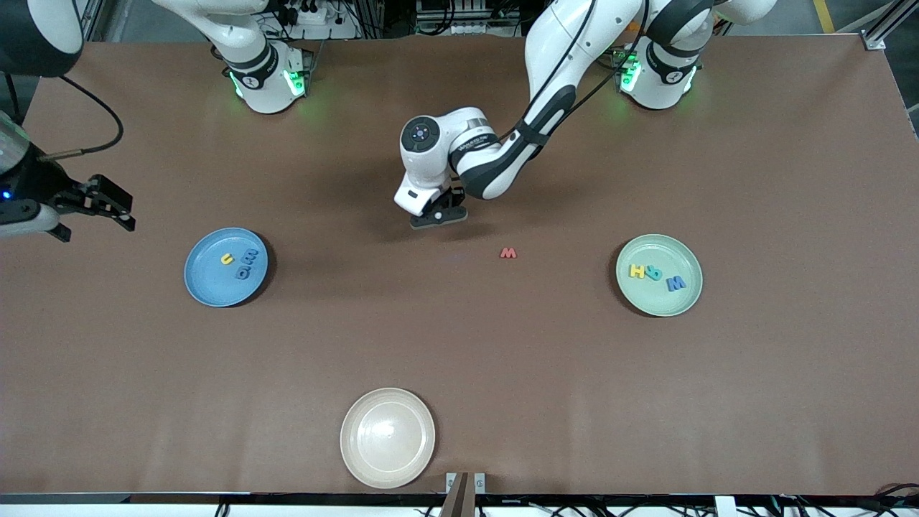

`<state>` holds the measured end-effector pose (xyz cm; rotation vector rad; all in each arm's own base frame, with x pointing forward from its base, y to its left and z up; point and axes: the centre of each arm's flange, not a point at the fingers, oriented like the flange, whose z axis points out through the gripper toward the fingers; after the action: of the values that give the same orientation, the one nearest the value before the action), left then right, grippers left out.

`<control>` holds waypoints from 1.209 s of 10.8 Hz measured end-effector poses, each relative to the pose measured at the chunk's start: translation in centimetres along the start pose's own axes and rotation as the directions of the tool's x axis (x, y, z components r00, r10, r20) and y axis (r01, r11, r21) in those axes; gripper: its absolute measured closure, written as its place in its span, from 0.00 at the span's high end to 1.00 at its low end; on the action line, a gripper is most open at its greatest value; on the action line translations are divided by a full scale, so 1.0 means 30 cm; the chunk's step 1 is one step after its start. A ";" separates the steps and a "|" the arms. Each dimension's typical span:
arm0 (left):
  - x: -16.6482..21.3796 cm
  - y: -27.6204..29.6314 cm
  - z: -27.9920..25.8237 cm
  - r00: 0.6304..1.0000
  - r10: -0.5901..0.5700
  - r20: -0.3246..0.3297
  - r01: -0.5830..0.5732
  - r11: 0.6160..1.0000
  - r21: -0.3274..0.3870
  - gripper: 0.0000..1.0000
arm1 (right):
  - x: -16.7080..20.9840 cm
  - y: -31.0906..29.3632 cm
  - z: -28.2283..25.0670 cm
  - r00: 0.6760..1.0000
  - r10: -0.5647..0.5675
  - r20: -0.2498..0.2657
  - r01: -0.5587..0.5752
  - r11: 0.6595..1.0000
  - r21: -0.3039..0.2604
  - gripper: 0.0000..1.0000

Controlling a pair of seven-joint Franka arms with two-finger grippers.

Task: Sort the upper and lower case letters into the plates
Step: 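Grasp the pink Q with the left gripper while the right gripper releases, then carry the pink Q onto the green plate with the left gripper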

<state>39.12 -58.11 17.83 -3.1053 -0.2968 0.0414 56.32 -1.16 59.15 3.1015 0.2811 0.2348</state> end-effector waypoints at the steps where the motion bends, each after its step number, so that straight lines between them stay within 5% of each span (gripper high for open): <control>1: 0.069 -0.028 -0.026 1.000 0.011 -0.025 -0.010 1.000 0.009 0.36 | -0.006 0.004 -0.009 1.000 0.003 0.001 -0.003 1.000 0.000 1.00; 6: 0.563 -0.314 -0.255 0.998 0.033 -0.060 -0.034 0.999 -0.016 0.36 | -0.013 -0.008 -0.015 1.000 0.004 0.026 -0.004 1.000 0.011 1.00; 10: 0.924 -0.722 -0.318 0.996 0.093 -0.010 -0.093 0.996 0.008 0.36 | 0.011 -0.224 -0.022 0.998 0.024 0.052 -0.026 0.999 0.033 1.00; 13: 1.047 -1.020 -0.310 0.983 0.164 0.079 -0.169 0.983 0.066 0.36 | 0.024 -0.460 0.009 0.995 -0.056 0.077 0.052 0.997 0.050 1.00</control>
<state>64.44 -22.30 27.10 -3.0519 -0.0347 0.1646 54.61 12.53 58.56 3.1354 0.3738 0.1061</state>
